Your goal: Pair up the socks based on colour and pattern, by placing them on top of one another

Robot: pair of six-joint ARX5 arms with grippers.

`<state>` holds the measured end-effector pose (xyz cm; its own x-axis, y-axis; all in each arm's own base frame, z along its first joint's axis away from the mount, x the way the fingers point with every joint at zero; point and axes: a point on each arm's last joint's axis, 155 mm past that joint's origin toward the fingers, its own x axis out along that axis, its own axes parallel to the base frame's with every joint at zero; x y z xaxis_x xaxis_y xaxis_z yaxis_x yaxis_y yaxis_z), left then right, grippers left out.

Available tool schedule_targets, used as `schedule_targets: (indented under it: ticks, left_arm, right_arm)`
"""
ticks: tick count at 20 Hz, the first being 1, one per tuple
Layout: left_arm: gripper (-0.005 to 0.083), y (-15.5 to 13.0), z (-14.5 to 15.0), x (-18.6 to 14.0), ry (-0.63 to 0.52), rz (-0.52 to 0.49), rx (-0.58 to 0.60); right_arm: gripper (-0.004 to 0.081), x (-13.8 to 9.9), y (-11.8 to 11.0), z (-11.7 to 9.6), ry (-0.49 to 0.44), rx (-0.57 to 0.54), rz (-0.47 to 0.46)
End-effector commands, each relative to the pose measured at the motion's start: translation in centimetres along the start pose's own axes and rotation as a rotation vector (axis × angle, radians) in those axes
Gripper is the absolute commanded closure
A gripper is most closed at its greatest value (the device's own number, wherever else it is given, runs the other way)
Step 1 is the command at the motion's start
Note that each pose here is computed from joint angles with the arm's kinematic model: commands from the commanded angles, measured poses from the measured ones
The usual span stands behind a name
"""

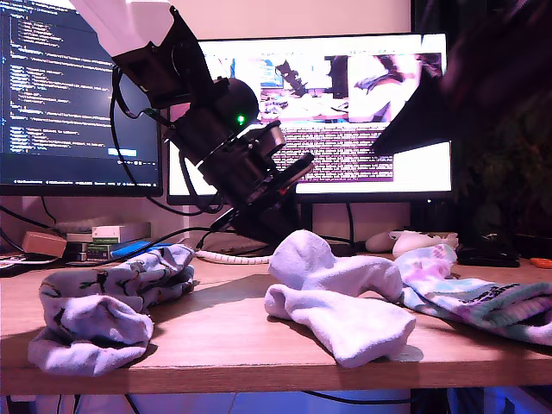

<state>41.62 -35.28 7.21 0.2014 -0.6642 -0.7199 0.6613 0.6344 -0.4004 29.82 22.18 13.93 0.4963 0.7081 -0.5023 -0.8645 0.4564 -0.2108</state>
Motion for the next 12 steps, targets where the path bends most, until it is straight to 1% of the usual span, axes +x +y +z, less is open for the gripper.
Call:
schedule_targets:
  ticks: [1,2,5,6,8,10,12]
  left_arm:
    - [0.0793,0.2,-0.6,0.8,0.015,-0.008,0.002]
    - [0.0793,0.2,-0.7,0.8,0.018,-0.008,0.001]
    - [0.0793,0.2,-0.7,0.8,0.022,-0.009,0.014]
    - [0.0793,0.4,-0.7,0.7,0.021,-0.008,0.012]
    - [0.0793,0.7,-0.7,0.6,0.018,-0.005,0.006]
    - [0.0793,1.0,-0.6,0.4,0.015,-0.008,-0.001]
    - [0.0793,1.3,-0.6,0.2,0.013,-0.016,-0.010]
  right_arm:
    - [0.0450,1.8,-0.5,0.5,0.008,-0.022,0.024]
    - [0.0449,2.6,-0.8,0.5,0.022,-0.031,0.035]
    - [0.0447,4.9,-2.5,1.6,0.043,-0.022,0.052]
    - [0.0447,5.5,-2.8,1.3,0.068,-0.016,0.067]
    - [0.0448,6.6,-2.7,0.3,0.140,0.005,0.119]
    - [0.0454,7.1,-2.0,-0.7,0.212,0.036,0.190]
    - [0.0456,7.3,-1.2,-1.2,0.240,0.044,0.251]
